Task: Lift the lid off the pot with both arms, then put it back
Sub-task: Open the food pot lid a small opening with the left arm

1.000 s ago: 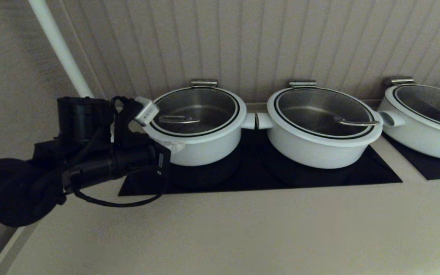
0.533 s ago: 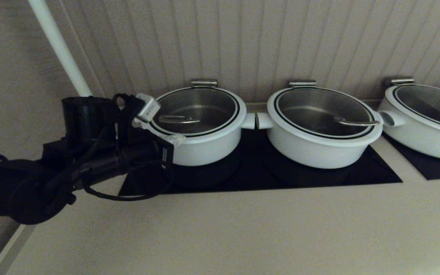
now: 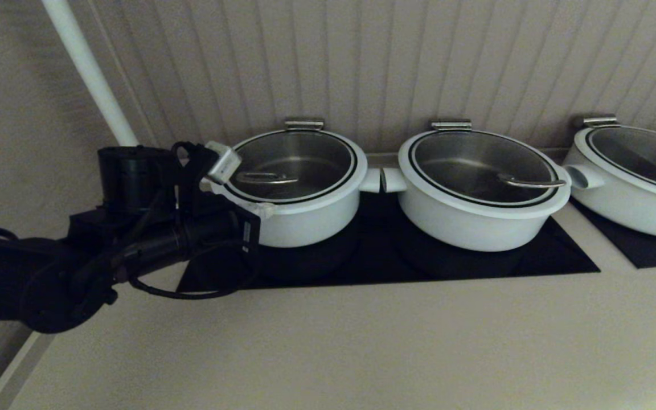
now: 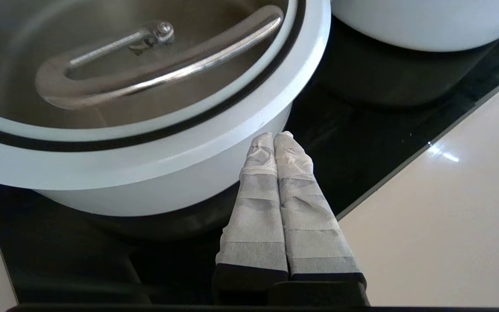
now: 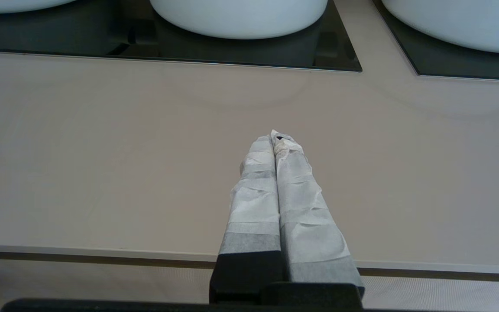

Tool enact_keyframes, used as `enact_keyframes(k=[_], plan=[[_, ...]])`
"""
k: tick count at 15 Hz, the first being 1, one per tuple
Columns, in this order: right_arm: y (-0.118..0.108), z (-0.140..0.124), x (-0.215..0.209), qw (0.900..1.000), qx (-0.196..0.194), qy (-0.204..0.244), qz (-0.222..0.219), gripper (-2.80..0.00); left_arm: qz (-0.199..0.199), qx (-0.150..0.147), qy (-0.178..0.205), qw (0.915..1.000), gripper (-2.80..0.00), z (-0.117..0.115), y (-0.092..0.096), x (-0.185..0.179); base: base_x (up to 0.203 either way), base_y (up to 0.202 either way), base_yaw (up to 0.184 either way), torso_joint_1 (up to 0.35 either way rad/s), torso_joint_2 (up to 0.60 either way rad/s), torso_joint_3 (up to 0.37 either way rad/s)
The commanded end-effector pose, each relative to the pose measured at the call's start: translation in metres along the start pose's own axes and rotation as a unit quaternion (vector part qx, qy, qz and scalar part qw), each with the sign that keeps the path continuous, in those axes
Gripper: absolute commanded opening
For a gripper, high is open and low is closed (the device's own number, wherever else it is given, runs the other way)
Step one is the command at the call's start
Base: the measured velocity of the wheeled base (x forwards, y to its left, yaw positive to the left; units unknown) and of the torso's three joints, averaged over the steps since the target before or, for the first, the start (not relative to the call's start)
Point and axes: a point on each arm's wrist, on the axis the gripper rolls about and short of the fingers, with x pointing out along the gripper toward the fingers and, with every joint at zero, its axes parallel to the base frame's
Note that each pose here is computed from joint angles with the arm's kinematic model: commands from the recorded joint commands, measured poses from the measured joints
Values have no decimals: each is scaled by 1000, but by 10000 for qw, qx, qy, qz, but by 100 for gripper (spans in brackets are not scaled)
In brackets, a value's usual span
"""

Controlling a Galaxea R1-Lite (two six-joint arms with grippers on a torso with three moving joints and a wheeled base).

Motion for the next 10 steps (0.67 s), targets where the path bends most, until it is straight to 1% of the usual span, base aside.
enact_keyframes(k=[1,5,10], plan=[[0,0,0,10000,-2,9,0,-280,2,19,-75,10000,-280,4,0,0,0,0,0,0,0,0],[0,0,0,10000,-2,9,6,-280,140,31,-170,9998,-280,10,2,4,0,0,0,0,0,0],[0,0,0,10000,-2,9,1,-280,153,33,-148,9998,-280,9,3,7,0,0,0,0,0,0]])
